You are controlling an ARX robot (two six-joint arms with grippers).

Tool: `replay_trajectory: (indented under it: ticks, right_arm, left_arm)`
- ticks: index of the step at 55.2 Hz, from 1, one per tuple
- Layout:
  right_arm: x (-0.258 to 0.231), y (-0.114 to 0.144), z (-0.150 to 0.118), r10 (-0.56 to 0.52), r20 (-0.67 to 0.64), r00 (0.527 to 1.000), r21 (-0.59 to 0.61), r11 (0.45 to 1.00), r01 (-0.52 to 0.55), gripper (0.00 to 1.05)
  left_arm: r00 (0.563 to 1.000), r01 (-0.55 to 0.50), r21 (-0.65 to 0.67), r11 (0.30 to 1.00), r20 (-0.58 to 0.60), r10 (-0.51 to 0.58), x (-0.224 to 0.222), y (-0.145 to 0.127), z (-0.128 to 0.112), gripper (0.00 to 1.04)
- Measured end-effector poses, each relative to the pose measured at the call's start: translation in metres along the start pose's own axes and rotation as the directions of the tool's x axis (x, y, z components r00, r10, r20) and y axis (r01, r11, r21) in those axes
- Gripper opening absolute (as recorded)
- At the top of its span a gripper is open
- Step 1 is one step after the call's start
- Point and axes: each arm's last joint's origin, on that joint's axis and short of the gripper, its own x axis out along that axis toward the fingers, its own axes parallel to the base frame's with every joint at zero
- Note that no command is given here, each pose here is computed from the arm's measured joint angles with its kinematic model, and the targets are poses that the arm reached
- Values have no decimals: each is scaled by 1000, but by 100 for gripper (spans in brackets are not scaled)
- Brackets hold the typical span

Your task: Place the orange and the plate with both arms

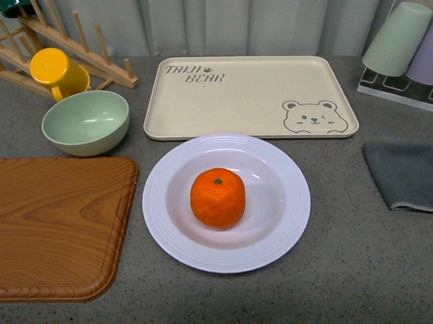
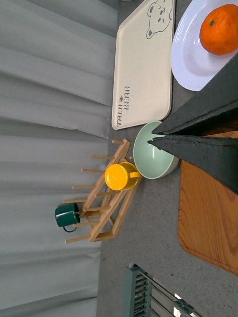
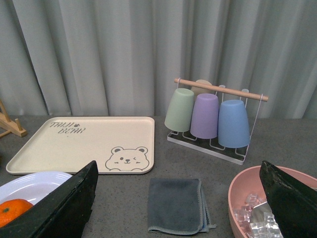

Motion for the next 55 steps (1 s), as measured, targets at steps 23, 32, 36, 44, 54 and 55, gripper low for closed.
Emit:
replay_trajectory:
  ticks: [23,32,36,44,54,55]
  right_arm:
    - [0,0,0,0,0,1000,0,1000,0,96]
    - [0,0,0,0,0,1000,0,1000,0,96]
    - [0,0,0,11,-60,998,-22,1000,-12,96]
    - [21,-3,-3,-27,-212,977,-64,998,14,96]
    - [82,-7,0,25,-363,931,63,998,-3,96]
    - [89,-8,-3,10,-383,924,60,998,14,96]
  left_arm:
    - [1000,1,0,1000,-9,-1,-15,0,-3,4]
    - [1000,1,0,1000,-9,-1,-15,0,-3,20]
    - [1000,0,0,1000,-8,0,-15,0,-3,36]
    - [1000,1,0,1000,-9,-1,-15,0,-3,64]
    - [1000,1,0,1000,-9,-1,-15,0,-3,98]
    - [1000,1,2,1000,-9,-1,-15,0,-3,100]
